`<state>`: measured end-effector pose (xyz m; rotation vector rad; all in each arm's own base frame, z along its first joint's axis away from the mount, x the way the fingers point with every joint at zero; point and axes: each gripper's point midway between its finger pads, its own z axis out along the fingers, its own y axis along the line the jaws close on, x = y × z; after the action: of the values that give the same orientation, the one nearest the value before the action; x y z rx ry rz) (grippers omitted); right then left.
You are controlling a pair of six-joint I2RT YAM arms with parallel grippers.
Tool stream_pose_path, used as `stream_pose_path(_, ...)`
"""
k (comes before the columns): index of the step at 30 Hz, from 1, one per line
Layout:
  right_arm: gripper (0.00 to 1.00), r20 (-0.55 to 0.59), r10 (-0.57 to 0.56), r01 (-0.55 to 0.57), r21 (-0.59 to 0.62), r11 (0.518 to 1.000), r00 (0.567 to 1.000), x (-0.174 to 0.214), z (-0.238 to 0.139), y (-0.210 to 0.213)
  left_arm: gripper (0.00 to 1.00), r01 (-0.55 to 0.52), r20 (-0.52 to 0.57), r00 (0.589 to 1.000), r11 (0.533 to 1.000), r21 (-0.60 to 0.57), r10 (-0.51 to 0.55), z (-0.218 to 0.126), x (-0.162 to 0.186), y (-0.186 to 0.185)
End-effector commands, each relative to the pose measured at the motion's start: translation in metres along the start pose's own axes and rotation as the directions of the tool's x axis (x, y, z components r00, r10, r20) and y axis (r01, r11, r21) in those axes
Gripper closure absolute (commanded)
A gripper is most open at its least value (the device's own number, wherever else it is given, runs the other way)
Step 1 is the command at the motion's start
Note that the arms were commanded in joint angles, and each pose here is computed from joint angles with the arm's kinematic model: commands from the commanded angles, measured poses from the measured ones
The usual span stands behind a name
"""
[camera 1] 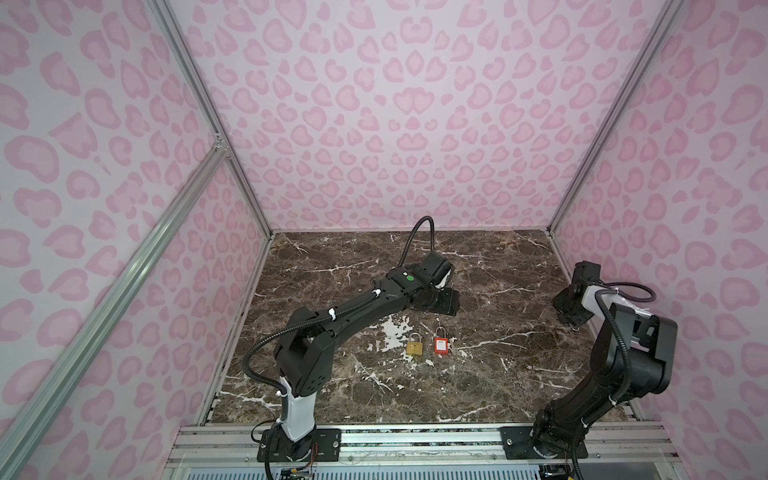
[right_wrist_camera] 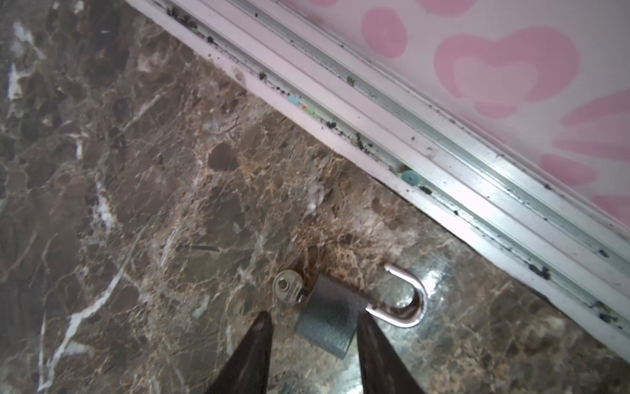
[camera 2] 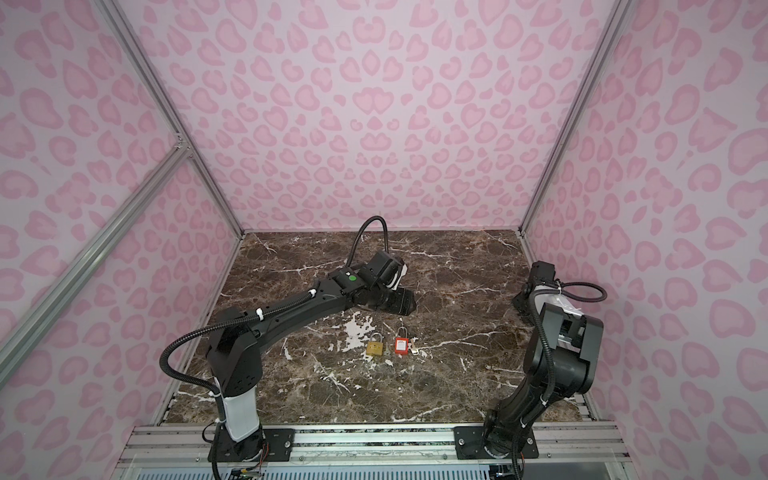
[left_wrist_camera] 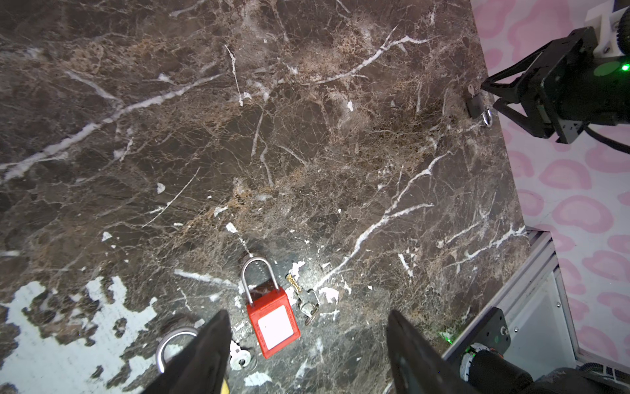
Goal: Lock with the key
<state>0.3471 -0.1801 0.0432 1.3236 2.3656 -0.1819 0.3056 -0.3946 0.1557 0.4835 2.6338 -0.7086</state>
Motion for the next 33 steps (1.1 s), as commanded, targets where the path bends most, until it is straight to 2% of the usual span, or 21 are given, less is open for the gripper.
stream_pose_path(1, 0.57, -0.009, 0.004, -0.003, 0.025, 1.0, 1.0, 0.001, 0.005, -0.007, 0.26, -0.009, 0.007, 1.0, 1.0, -0.004, 0.009, -0.005, 0.0, 0.001)
stream_pose_path(10, 0.57, -0.072, 0.026, -0.028, -0.019, 0.999, 0.997, 0.015, 0.016, -0.004, 0.27, -0.013, 0.007, 1.0, 1.0, -0.004, 0.013, -0.005, 0.002, -0.001)
stream_pose_path(15, 0.58, -0.128, 0.085, -0.096, -0.08, 0.992, 0.988, 0.024, 0.02, -0.003, 0.26, -0.01, 0.008, 1.0, 1.0, -0.013, 0.01, -0.006, 0.005, 0.002)
stream_pose_path(33, 0.65, -0.246, -0.011, -0.044, -0.214, 0.976, 0.969, 0.052, 0.025, 0.033, 0.27, -0.014, 0.014, 1.0, 1.0, -0.013, 0.014, -0.007, 0.004, 0.002)
